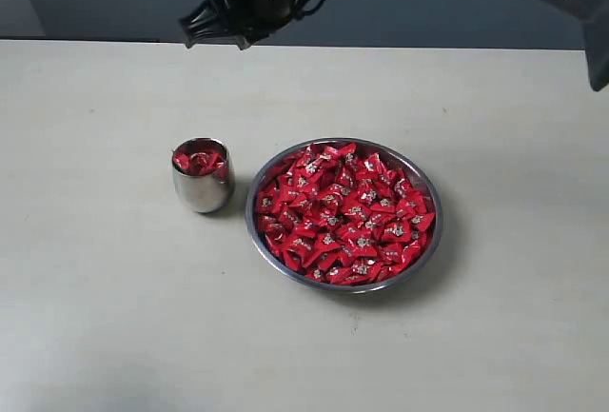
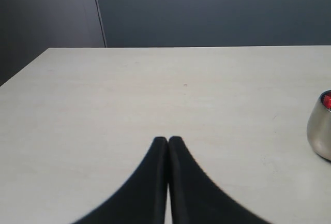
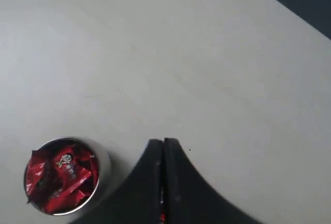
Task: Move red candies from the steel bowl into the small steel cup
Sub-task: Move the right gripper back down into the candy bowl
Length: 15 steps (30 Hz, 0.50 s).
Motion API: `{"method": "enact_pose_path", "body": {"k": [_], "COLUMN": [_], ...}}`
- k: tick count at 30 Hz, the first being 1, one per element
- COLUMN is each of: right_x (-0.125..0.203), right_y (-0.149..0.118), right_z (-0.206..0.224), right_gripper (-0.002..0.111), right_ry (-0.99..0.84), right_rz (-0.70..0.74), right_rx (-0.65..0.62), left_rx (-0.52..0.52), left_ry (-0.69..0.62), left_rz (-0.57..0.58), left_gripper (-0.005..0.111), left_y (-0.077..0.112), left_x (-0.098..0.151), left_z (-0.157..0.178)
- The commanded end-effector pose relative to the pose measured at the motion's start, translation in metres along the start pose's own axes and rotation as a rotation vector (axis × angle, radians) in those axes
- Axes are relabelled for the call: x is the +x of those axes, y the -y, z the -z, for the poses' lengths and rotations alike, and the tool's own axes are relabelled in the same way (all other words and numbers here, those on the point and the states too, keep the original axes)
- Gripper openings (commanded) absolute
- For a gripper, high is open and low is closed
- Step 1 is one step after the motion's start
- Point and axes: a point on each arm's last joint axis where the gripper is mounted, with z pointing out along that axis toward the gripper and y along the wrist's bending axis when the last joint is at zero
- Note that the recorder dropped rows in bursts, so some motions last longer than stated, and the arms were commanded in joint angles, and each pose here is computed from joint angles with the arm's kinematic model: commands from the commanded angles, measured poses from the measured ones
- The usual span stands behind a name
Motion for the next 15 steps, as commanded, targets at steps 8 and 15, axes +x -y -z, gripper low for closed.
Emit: {"method": "enact_pose_path", "body": {"k": [8, 15], "right_x": [0.06, 0.143], "right_y": [0.052, 0.084], "right_z": [0.009, 0.03], "right_gripper": [-0.001, -0.001], "right_ry": [0.01, -0.068], "right_rz": [-0.2, -0.307], "right_rx": [0.034, 0.101], "left_rx": [-0.001, -0.001], "left_ry": [0.002, 0.002], "left_rz": [0.002, 0.002], "left_gripper": [0.0, 0.0], "left_y": [0.0, 0.0], "left_x": [0.001, 0.001], "left_z": [0.0, 0.0]}}
